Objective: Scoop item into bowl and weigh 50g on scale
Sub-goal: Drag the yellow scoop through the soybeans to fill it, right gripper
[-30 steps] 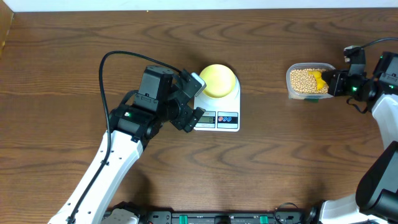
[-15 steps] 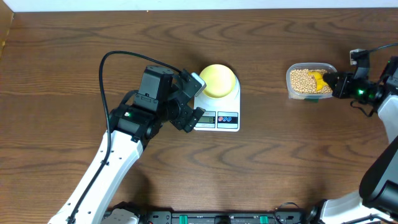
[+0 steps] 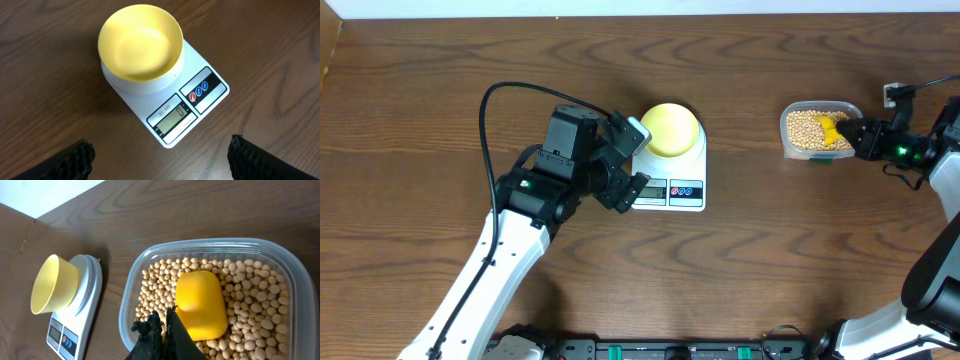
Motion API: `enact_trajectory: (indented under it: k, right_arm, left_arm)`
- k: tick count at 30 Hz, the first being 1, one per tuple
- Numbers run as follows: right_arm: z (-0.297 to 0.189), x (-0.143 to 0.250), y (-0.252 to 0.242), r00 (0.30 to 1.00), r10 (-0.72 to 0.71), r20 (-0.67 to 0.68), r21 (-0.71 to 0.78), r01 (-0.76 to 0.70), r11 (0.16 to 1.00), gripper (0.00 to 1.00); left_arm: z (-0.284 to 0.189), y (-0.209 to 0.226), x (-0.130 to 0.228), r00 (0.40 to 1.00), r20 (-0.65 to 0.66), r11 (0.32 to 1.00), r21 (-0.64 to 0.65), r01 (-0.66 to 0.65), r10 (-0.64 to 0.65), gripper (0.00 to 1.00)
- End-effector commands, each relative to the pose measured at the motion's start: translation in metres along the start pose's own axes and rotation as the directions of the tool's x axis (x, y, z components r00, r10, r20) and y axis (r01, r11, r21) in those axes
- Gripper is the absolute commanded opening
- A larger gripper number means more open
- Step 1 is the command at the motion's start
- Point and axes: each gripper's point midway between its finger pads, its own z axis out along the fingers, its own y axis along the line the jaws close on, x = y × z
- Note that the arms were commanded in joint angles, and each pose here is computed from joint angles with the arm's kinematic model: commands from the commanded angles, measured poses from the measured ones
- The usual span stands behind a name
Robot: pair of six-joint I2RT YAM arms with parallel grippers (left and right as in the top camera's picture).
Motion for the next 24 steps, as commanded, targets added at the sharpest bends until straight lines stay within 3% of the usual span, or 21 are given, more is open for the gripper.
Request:
enact_trajectory:
  k: [1, 24]
  right_arm:
    - [0.003, 0.008, -0.006, 0.996, 0.085, -0.015, -0.015, -0.085, 0.996, 0.01]
    - [-0.028, 0.001, -0.032, 0.960, 0.274, 0.064, -0.006, -0.274, 0.962, 0.01]
  left_arm:
    - [-0.003, -0.001, 0.000, 1.000, 0.007, 1.000, -0.002, -0.020, 0.020, 0.87]
    - [-0.003, -0.001, 0.000, 1.000, 0.007, 1.000, -0.002, -0.020, 0.020, 0.87]
